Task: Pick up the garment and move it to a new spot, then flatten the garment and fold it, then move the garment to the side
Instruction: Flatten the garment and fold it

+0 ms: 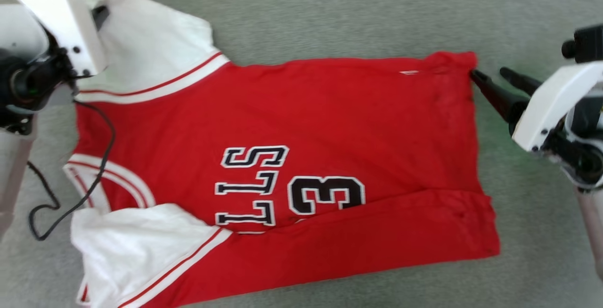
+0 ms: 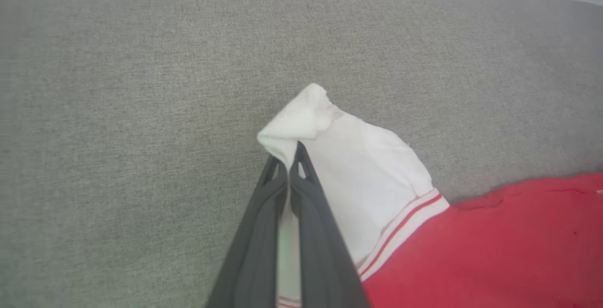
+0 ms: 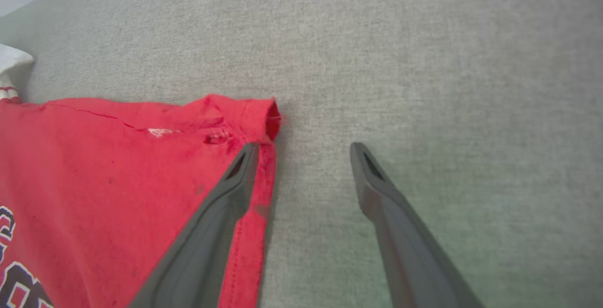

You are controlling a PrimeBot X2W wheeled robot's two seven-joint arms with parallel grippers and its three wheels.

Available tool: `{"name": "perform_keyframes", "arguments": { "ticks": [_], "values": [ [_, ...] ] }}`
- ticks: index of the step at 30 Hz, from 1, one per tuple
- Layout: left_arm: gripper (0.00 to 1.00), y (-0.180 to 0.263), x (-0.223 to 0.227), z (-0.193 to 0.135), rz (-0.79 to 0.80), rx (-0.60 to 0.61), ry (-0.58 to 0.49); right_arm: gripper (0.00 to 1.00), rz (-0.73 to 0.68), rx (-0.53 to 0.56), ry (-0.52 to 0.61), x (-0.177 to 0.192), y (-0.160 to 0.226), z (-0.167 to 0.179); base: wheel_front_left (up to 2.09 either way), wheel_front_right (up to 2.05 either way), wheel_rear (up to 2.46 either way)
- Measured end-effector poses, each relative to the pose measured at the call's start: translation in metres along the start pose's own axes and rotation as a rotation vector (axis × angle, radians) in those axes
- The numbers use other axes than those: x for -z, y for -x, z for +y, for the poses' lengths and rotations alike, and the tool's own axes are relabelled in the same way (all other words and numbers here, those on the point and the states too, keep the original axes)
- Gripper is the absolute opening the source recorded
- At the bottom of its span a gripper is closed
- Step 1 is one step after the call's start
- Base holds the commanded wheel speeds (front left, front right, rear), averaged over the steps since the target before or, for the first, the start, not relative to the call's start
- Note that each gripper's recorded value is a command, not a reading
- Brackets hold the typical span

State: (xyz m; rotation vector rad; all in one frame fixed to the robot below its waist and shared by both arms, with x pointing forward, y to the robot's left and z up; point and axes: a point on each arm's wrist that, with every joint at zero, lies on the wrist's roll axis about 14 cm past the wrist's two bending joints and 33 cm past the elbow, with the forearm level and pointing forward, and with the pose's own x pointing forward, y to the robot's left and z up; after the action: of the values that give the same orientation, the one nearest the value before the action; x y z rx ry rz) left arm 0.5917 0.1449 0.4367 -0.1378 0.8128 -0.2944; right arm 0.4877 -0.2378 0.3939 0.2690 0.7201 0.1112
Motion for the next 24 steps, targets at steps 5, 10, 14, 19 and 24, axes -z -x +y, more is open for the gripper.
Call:
{"name": "perform_keyframes", "arguments": {
  "ticks": [5,10,14,19,24],
  "values": [
    [0.0,0.009,-0.005,0.004,-0.043,-0.007,-0.03,1.0,0.115,-0.03,0.033,0.0,-0.029,0.014,0.0,0.0,0.0],
    [0.0,0.006,0.002,0.006,-0.042,-0.003,-0.037,1.0,0.277,-0.005,0.052,0.013,-0.049,0.012,0.0,0.0,0.0],
    [0.0,0.009,0.002,0.01,-0.053,-0.01,-0.038,0.0,0.347,0.007,0.059,0.017,-0.054,0.012,0.0,0.0,0.0],
    [0.0,0.018,-0.005,0.013,-0.094,-0.013,-0.026,0.0,0.314,-0.001,0.078,0.008,-0.052,0.02,0.0,0.0,0.0],
    [0.0,0.037,-0.002,0.016,-0.151,-0.009,0.016,0.0,0.177,-0.036,0.098,-0.018,-0.038,0.037,0.0,0.0,0.0]
  ]
}}
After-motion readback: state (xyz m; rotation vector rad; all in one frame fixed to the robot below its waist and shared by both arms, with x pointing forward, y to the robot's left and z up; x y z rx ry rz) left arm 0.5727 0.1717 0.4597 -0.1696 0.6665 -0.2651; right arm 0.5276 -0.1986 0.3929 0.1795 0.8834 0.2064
